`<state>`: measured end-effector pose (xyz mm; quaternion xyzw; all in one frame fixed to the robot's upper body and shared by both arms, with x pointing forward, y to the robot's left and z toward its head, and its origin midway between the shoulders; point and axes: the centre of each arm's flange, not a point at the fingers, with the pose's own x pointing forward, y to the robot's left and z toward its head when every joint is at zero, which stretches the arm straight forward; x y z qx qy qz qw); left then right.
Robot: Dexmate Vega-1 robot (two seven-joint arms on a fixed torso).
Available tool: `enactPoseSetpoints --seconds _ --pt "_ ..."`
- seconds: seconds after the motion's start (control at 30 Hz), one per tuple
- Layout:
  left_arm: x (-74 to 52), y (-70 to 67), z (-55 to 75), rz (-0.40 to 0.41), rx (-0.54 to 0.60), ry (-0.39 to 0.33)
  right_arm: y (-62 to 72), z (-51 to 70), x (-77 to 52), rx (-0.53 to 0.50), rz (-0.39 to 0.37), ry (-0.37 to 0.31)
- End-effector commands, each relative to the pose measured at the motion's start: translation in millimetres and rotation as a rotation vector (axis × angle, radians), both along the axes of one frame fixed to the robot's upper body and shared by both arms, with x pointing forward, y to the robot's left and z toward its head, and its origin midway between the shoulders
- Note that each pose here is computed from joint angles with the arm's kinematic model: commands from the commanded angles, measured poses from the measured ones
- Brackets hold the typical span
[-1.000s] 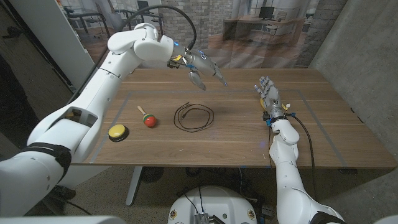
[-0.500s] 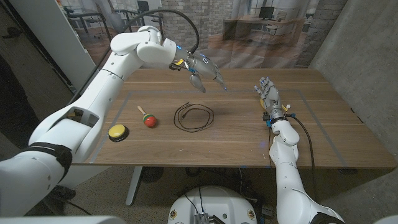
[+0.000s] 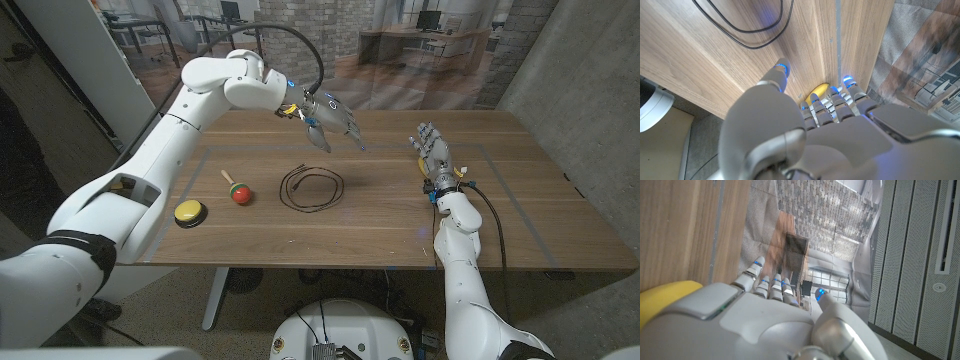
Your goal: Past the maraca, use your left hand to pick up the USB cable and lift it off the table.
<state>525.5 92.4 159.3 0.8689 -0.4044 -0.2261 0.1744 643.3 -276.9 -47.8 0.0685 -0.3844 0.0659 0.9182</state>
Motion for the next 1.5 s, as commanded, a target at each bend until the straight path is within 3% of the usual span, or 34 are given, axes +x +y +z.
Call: enactPoseSetpoints --seconds 0.03,1.5 --pt "6.1 -2.1 -7.6 -0.027 0.018 -0.023 1.9 5.0 3.8 -0.008 0.003 -0.002" --pt "34.8 -7.0 -38.0 -0.040 0.037 0.107 2.5 16.0 4.0 -0.030 0.001 -0.021"
